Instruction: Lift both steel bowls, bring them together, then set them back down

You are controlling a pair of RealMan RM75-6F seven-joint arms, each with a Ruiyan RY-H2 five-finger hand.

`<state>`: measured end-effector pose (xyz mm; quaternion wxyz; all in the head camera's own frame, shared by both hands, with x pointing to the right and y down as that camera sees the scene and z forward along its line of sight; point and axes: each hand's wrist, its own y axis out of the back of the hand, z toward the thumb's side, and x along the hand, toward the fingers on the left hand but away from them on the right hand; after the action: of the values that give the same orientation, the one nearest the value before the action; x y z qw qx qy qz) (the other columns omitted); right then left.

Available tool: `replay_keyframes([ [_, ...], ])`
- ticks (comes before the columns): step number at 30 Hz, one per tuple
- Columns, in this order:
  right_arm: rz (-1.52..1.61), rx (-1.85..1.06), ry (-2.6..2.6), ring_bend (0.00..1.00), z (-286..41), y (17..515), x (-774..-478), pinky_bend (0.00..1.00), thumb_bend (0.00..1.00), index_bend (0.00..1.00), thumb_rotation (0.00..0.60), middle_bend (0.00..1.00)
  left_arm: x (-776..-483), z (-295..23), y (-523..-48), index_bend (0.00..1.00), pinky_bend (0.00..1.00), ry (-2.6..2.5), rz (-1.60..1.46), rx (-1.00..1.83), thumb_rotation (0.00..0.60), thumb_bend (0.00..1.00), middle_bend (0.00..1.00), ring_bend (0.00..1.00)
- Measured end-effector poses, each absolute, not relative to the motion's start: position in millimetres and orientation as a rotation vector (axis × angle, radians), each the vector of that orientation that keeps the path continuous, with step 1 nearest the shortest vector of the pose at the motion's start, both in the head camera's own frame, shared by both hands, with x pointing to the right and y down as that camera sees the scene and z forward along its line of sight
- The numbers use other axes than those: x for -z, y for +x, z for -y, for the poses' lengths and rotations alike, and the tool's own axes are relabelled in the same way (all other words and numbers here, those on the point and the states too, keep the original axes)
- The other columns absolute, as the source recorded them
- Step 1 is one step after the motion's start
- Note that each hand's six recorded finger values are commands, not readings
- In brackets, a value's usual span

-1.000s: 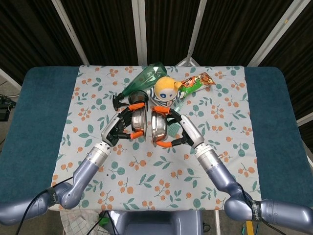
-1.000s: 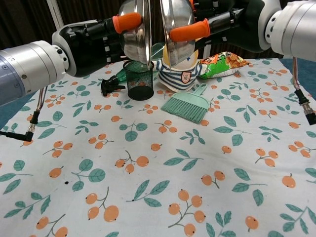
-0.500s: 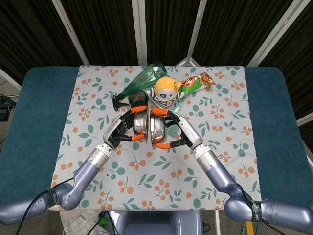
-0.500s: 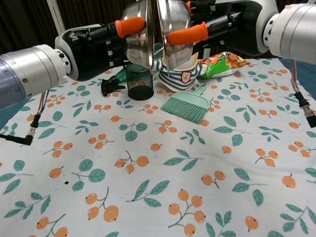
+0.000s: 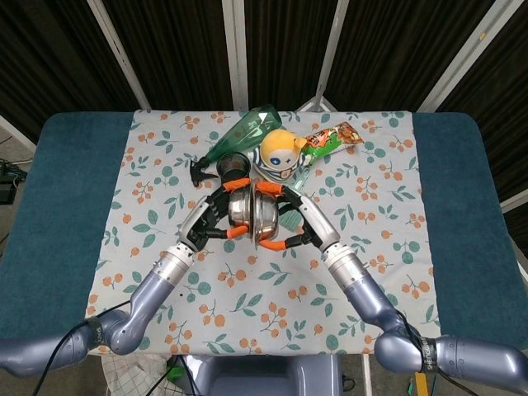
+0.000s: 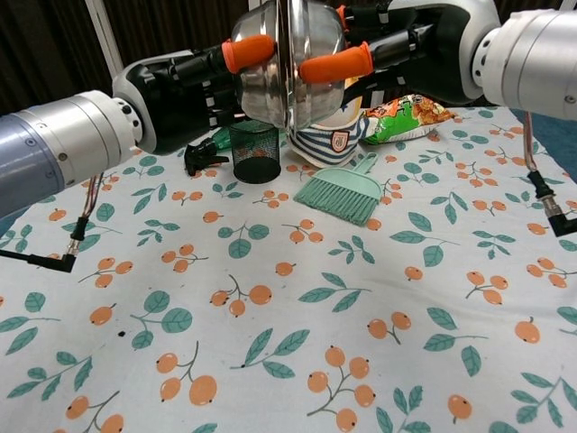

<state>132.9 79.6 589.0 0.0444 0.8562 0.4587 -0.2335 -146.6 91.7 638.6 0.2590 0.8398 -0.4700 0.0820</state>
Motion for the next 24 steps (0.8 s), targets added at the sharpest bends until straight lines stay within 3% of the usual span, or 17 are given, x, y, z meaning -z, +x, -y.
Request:
replay_keyframes([
  [17,-1.326,0.719,2.650,0.38,-91,121,-590,0.36,0.06,0.36,0.600,0.26,-641,-103,-129,0.51,0.44,2.299,1.212,-0.233,0.600,0.15,0.41,0.22],
  [24,-1.406,0.742,2.623,0.38,-77,145,-587,0.36,0.06,0.37,0.600,0.26,-637,-95,-145,0.51,0.44,2.333,1.261,-0.255,0.600,0.14,0.41,0.22],
])
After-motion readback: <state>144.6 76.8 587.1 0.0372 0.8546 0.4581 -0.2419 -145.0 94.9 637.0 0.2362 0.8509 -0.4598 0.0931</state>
